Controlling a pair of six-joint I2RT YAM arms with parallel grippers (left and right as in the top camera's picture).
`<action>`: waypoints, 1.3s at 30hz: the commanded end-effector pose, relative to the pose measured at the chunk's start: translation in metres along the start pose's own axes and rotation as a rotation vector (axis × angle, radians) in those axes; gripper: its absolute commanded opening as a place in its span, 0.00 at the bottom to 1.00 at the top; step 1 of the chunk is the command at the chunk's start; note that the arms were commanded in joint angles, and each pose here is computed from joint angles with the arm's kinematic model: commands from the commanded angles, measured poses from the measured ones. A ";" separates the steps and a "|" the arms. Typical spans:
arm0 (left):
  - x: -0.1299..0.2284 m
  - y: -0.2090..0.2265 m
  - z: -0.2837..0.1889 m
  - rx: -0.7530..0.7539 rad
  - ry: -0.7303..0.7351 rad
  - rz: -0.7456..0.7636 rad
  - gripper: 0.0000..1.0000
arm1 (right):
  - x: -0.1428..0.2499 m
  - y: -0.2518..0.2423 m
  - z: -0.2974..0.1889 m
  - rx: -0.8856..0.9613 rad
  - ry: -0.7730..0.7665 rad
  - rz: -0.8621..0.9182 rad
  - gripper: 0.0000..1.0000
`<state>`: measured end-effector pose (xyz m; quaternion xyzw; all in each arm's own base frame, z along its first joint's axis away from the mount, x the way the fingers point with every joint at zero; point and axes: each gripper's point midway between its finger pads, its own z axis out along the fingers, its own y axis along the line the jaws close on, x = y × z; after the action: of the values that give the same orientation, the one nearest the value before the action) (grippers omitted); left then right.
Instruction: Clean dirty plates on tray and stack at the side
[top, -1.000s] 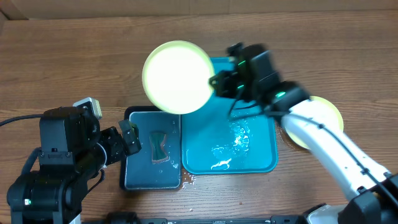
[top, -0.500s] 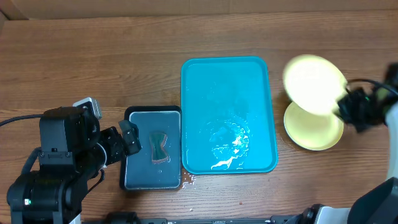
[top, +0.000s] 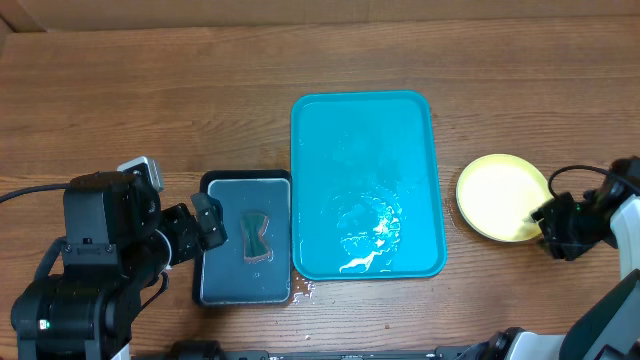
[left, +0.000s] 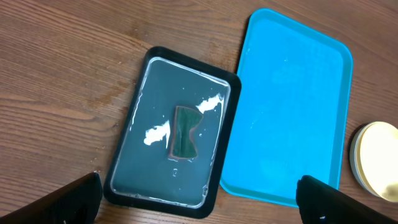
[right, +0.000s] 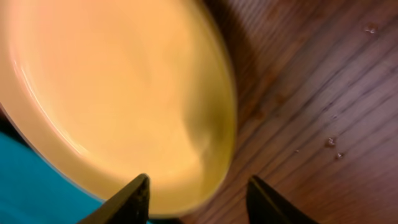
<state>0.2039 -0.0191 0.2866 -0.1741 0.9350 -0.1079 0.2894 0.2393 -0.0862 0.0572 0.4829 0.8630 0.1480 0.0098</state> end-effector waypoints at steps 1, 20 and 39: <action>-0.004 -0.001 -0.004 0.008 -0.018 0.013 1.00 | 0.007 0.042 -0.036 -0.123 -0.056 -0.167 0.58; -0.004 -0.001 -0.004 0.008 -0.018 0.013 1.00 | 0.242 0.116 -0.224 -0.731 -0.308 -1.168 1.00; -0.004 -0.001 -0.004 0.008 -0.018 0.013 1.00 | 0.173 0.137 -0.220 -0.675 -0.770 -1.079 1.00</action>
<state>0.2039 -0.0191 0.2866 -0.1741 0.9350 -0.1079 0.2894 0.2173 0.0877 0.3450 -0.0429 0.8302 0.2412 0.5008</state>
